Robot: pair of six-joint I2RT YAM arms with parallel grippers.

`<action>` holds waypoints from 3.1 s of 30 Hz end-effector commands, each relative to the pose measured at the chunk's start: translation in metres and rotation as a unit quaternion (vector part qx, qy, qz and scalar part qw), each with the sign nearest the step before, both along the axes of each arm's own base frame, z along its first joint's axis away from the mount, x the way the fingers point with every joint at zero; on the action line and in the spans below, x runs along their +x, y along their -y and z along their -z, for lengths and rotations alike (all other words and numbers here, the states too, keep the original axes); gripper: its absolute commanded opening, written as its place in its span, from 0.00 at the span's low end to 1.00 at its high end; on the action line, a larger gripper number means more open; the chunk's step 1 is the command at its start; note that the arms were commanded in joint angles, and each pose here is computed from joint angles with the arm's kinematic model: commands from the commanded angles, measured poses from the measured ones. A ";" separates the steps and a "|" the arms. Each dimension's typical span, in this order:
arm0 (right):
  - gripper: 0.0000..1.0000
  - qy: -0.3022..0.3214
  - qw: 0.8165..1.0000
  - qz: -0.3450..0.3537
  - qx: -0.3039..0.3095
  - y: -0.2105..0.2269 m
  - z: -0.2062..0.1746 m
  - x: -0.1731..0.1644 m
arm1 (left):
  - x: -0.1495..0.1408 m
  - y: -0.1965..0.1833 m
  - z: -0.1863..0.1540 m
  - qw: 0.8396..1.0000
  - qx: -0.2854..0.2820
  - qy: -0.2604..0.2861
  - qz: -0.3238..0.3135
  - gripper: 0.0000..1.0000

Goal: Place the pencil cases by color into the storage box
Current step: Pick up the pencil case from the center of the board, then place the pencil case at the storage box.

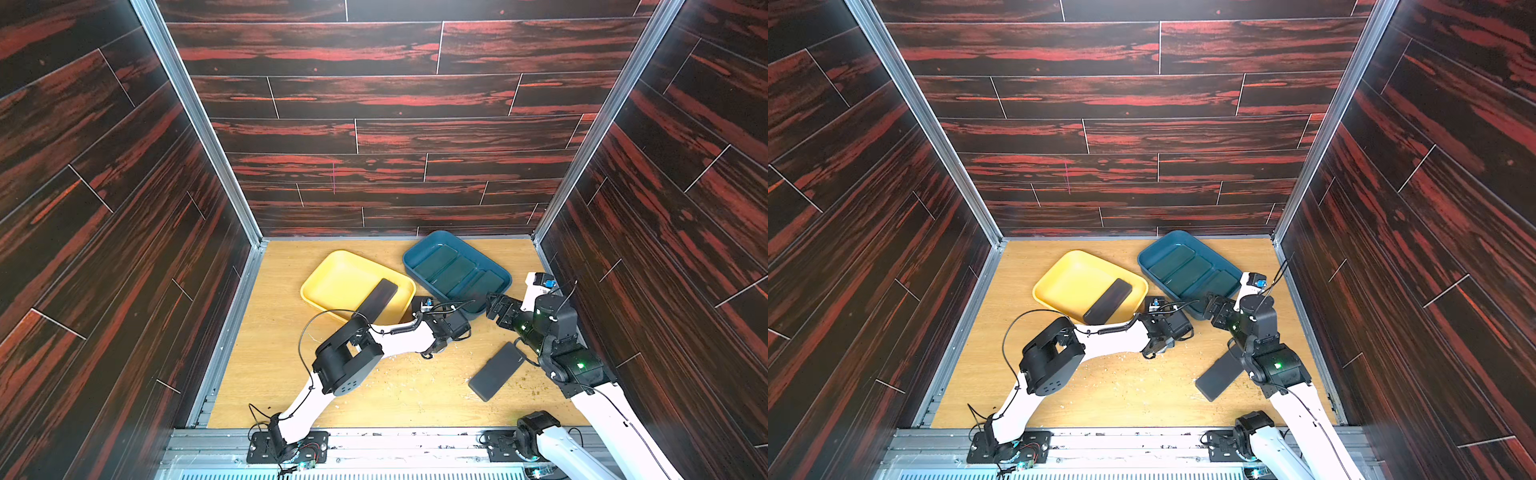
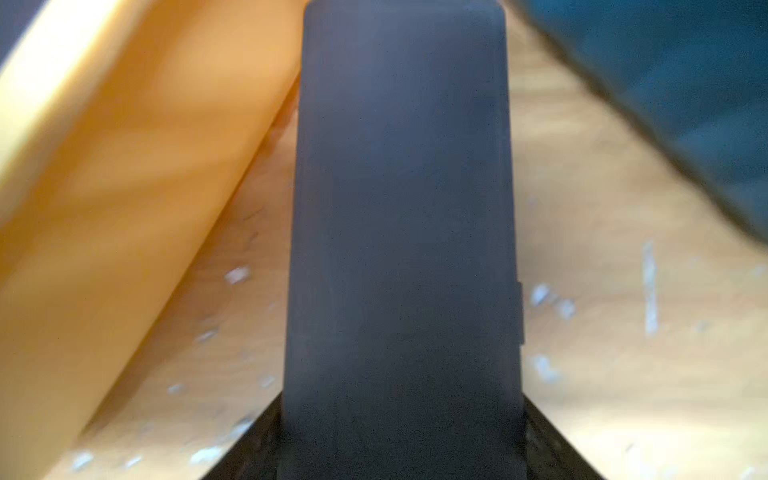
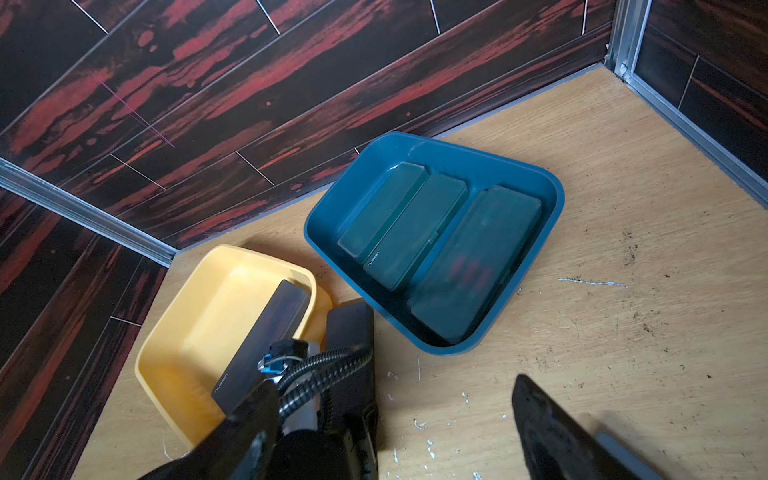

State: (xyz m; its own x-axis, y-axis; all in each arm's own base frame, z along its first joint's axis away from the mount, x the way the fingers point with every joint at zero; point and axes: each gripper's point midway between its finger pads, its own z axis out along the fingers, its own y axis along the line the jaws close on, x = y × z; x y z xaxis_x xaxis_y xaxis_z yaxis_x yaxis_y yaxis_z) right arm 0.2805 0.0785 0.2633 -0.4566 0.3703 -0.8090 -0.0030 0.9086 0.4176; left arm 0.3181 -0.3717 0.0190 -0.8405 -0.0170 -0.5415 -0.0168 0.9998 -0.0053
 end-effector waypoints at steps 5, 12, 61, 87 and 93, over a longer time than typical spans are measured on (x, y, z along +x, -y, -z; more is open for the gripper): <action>0.88 0.026 1.000 0.005 0.002 0.003 -0.021 -0.001 | -0.029 -0.011 -0.031 0.999 -0.002 -0.007 0.040 0.56; 0.88 0.029 0.999 0.012 -0.004 0.006 -0.025 -0.001 | -0.047 0.010 -0.050 0.995 -0.037 -0.005 0.090 0.56; 0.87 0.082 0.978 -0.186 -0.049 -0.128 -0.021 -0.003 | 0.061 -0.200 -0.186 0.995 -0.065 0.057 0.057 0.57; 0.87 0.072 0.963 -0.254 -0.059 -0.176 0.021 -0.018 | 0.097 -0.237 -0.110 0.976 0.099 0.030 0.194 0.59; 0.87 0.073 0.962 -0.256 -0.063 -0.179 0.021 -0.016 | 0.103 -0.235 -0.094 0.972 0.110 0.016 0.207 0.59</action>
